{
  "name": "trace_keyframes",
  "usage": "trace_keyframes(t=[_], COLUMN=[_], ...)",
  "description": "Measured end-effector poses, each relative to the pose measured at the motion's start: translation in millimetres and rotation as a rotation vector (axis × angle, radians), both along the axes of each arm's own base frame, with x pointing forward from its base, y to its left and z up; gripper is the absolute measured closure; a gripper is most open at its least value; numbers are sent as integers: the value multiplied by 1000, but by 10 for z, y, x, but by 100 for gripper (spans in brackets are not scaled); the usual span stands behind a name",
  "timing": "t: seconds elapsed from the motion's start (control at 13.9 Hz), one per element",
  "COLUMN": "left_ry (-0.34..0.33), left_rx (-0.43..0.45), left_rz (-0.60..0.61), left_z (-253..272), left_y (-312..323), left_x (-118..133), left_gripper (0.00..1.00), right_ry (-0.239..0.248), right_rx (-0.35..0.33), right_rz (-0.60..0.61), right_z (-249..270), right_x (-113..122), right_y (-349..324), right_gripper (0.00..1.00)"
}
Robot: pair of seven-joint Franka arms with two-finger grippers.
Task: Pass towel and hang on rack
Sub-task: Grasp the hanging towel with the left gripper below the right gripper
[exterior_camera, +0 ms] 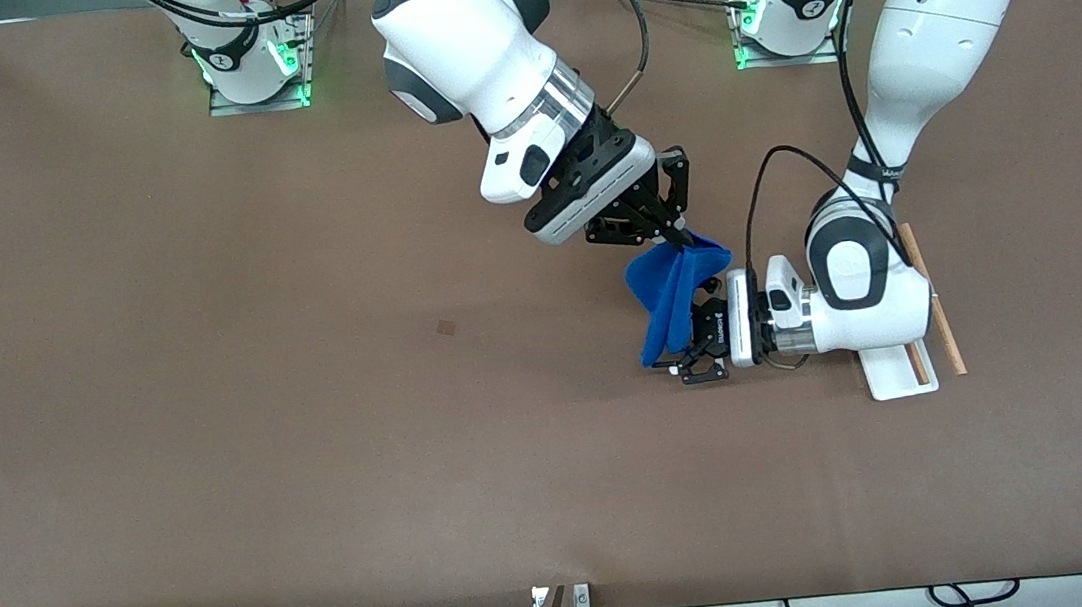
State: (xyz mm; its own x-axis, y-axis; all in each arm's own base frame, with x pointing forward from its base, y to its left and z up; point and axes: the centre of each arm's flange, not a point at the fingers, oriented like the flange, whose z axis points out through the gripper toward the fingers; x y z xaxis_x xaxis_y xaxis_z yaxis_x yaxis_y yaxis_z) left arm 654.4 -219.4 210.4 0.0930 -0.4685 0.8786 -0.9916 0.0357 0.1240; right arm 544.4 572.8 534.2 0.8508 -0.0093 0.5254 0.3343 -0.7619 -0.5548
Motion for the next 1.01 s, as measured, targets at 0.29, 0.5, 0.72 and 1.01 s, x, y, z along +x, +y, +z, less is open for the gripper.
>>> trace_keyframes(t=[0.29,0.5,0.72,1.01], left_ry=[-7,-1,7,74], left_rx=[9,14,22,122], left_rz=[1,17,42,44], left_z=[0,5,32,189], left_y=[-51,-4,108,346], left_x=[-6,17,67,125], left_gripper=[57,90,96,96], right_ry=[1,1,1,3], right_rx=[0,-1,0,-8], right_rz=[0,0,0,-4], right_z=[-11,-17,-17,-60], right_x=[2,3,2,29], right_y=[3,4,5,-10], right_gripper=[98,98,98,74])
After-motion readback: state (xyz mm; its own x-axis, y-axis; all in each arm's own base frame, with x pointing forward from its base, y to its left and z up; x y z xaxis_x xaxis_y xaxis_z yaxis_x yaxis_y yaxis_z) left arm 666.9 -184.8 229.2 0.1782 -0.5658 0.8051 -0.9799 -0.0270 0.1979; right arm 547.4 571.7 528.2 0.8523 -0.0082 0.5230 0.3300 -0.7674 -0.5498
